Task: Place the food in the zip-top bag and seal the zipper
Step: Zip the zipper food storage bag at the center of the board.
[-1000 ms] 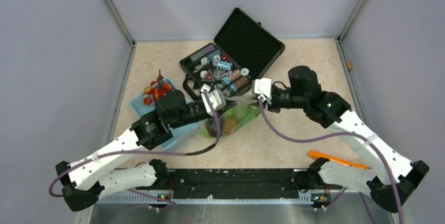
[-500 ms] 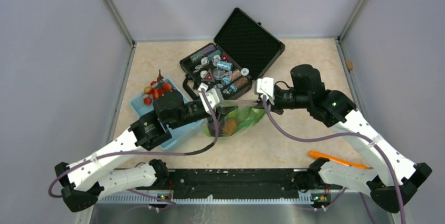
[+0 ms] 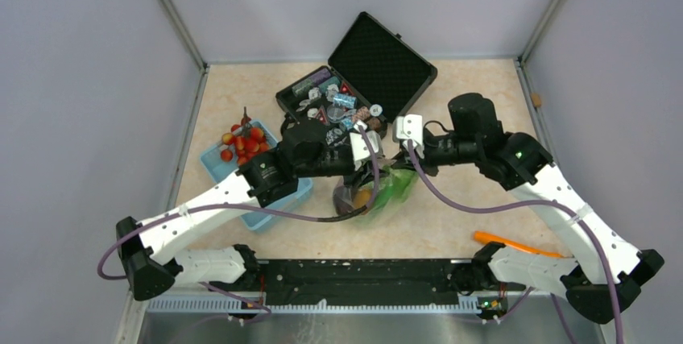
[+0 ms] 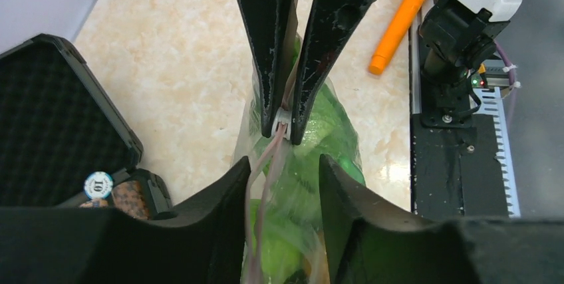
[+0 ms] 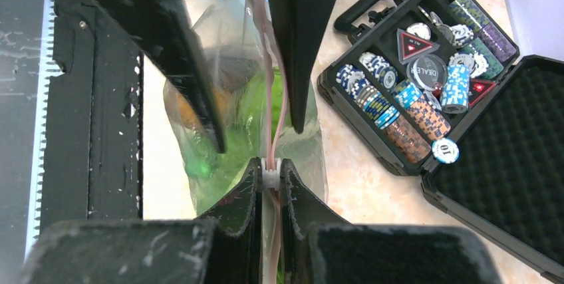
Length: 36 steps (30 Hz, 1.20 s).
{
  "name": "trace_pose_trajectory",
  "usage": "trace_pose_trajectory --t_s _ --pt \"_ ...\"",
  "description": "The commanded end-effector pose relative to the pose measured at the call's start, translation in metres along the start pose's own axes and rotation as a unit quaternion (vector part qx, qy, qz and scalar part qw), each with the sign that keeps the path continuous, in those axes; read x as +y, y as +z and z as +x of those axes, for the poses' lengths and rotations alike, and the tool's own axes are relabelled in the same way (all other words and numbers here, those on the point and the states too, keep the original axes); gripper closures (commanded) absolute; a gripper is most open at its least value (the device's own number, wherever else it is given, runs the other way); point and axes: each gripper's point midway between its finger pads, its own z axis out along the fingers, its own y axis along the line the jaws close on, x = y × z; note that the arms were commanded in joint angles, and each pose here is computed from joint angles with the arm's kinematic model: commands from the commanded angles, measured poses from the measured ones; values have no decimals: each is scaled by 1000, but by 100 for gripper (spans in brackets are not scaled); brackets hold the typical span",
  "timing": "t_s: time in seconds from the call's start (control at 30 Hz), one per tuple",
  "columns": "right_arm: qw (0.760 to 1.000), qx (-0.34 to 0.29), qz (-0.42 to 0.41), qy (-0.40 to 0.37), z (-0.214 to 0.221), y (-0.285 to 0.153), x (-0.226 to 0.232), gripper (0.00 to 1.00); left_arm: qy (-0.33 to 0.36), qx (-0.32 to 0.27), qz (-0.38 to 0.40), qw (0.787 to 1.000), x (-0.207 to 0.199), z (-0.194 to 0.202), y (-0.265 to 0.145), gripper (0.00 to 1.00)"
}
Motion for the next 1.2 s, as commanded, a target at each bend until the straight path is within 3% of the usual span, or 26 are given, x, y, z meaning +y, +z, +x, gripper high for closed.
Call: trace_pose_trajectory --t_s 0.0,0.1,0.17,0.2,0.23,0.33,0.4,0.6,0.77,1.0,1.17 --pt "999 -42 16 -29 -31 -13 -7 100 14 -17 -3 1000 6 -16 2 64" --pt "999 -39 17 -28 -29 -13 -7 100 13 -10 -22 1000 14 -12 3 78" --pt "999 -41 21 -29 -29 -14 -7 100 13 -13 -31 999 17 -13 3 99" --pt "998 -42 24 -27 -29 -15 -7 100 12 -16 -37 999 19 -14 3 100" --pt "998 -44 27 -22 -30 -15 -8 99 14 -18 -42 999 20 -15 2 100" --pt "998 -50 39 -13 -32 -18 -9 72 16 -23 -49 998 21 -16 0 100" --pt "997 -53 55 -10 -35 -21 -13 60 18 -27 -46 998 20 -17 0 100" --pt "990 -53 132 21 -37 -47 -23 56 22 -31 -47 998 18 -18 -5 100" --pt "995 -26 93 41 -18 -51 4 56 29 -42 -54 997 19 -23 -10 100" --pt "998 5 24 60 3 -23 16 58 36 -49 -53 997 19 -29 -13 100" --pt "998 -1 1 57 7 -13 19 60 37 -52 -60 996 21 -32 -14 100"
